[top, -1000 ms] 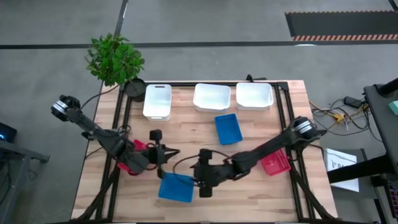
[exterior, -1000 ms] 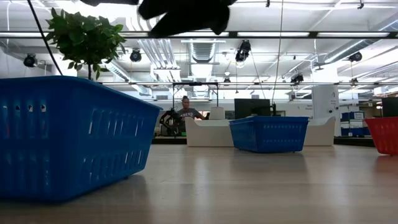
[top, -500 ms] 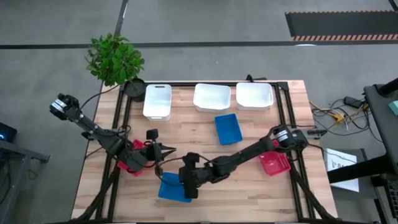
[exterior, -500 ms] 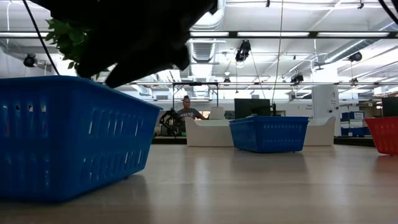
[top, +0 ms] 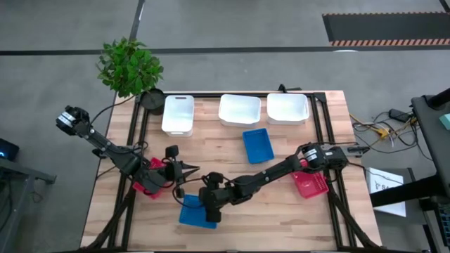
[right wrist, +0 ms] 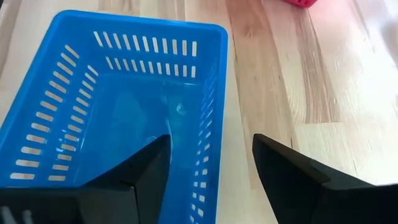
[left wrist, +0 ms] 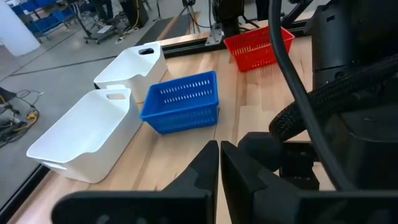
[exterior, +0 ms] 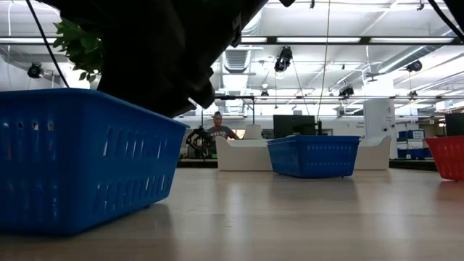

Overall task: Stack baskets by color
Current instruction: Stack the bottom blue bin on the stacked blue bin

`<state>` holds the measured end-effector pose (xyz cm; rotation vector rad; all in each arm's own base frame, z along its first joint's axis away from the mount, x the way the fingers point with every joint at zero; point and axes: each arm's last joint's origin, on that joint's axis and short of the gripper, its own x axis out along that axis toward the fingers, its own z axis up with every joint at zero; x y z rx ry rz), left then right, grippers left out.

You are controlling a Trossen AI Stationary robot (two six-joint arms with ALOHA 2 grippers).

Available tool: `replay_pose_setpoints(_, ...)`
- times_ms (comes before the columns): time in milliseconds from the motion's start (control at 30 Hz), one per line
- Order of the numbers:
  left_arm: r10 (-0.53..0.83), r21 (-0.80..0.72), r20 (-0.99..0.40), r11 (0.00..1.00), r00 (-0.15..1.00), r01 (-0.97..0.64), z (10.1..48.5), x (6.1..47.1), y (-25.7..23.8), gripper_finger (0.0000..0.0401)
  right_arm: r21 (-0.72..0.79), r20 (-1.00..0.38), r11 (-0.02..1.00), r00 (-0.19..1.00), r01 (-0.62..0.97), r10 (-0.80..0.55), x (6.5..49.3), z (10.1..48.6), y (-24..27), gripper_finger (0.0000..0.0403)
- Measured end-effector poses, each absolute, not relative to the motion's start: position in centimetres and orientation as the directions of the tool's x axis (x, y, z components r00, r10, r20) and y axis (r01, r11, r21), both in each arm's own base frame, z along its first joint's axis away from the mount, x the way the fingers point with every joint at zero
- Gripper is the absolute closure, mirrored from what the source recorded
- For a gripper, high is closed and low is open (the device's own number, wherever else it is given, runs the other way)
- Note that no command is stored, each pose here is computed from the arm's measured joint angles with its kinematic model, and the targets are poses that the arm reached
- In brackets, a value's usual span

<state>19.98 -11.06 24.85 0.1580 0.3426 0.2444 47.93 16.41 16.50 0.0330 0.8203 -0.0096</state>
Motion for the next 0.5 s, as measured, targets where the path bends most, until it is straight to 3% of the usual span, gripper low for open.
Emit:
replay_pose_setpoints(200, 0.262, 0.19, -0.309, 0.959, 0.914, -0.21, 24.91, 20.0, -11.07, 0.04, 0.022, -0.74, 0.999, 0.673, 0.027, -0.002, 48.0, 16.18, 16.03, 0.0219)
replay_pose_setpoints(500, 0.302, 0.172, -0.286, 0.95, 0.909, -0.262, 25.24, 19.91, -10.9, 0.04, 0.041, -0.758, 0.999, 0.651, -0.009, 0.037, 47.97, 15.7, 15.51, 0.0317)
